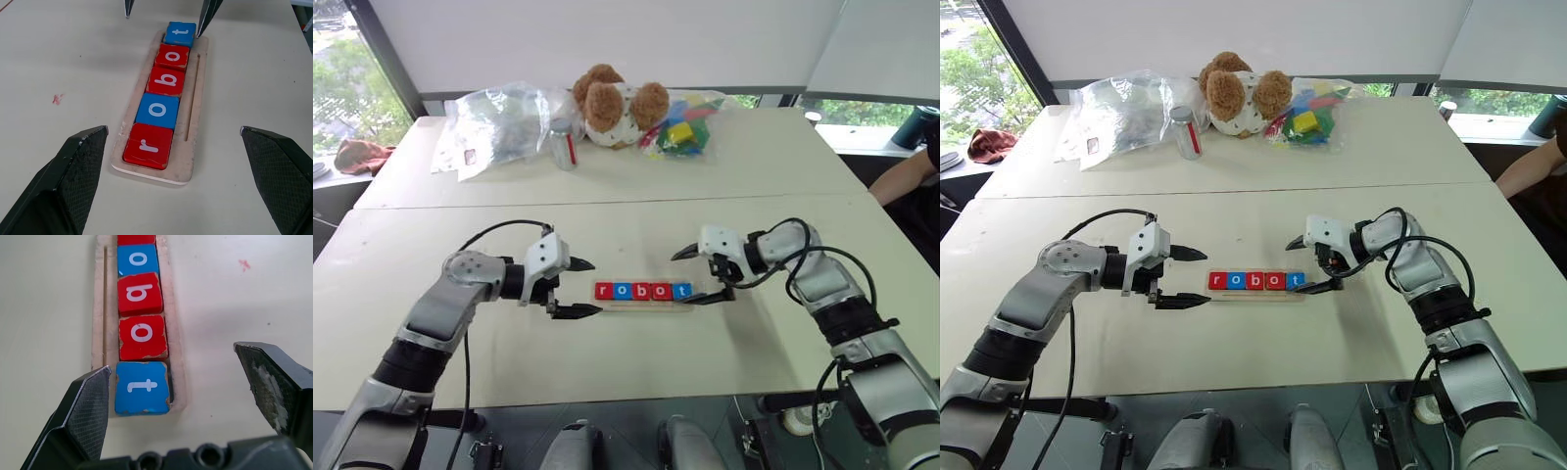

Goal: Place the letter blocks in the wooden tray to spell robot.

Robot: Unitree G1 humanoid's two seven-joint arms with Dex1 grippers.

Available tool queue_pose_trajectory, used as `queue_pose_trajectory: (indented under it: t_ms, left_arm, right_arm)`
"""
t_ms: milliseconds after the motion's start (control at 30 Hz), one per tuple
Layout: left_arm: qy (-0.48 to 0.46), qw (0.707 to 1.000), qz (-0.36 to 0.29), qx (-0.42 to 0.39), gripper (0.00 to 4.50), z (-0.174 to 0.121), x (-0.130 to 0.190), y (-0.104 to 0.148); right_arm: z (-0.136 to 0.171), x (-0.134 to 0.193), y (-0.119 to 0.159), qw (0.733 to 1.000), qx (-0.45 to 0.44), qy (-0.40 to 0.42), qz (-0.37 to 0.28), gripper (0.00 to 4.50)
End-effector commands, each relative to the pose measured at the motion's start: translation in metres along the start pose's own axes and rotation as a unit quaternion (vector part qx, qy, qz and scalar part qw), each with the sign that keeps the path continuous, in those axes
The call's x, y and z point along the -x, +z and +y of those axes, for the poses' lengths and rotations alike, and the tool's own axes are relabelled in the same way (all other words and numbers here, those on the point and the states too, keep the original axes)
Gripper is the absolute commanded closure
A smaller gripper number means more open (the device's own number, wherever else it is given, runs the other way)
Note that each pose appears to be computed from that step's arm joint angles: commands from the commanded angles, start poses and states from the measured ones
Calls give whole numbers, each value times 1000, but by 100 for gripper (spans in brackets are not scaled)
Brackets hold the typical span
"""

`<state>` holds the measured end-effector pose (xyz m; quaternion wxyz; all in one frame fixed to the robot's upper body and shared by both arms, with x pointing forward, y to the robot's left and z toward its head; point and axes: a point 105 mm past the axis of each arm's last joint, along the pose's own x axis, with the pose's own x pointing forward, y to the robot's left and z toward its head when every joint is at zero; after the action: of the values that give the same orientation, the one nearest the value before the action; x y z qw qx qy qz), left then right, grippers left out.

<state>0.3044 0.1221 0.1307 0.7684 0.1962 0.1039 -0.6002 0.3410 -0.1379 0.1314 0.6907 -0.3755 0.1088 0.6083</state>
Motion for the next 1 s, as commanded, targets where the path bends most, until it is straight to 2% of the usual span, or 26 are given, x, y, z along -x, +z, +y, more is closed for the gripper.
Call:
queue_pose_trajectory:
  t_ms: [33, 300, 533, 1000]
  left_arm:
    - [2, 1000, -11, -15, 0, 2, 3, 10]
    - [-1, 1000, -12, -14, 0, 3, 1, 10]
    - [1, 1000, -14, -15, 0, 3, 0, 12]
    - [9, 1000, -14, -8, 0, 2, 3, 10]
  right_arm:
    - [-6, 20, 1, 999, 8, -35, 3, 9]
    - [-11, 34, -15, 997, -11, -66, 29, 9]
    - [-13, 18, -15, 998, -6, -62, 25, 9]
    - [-19, 4, -6, 998, -1, -62, 7, 9]
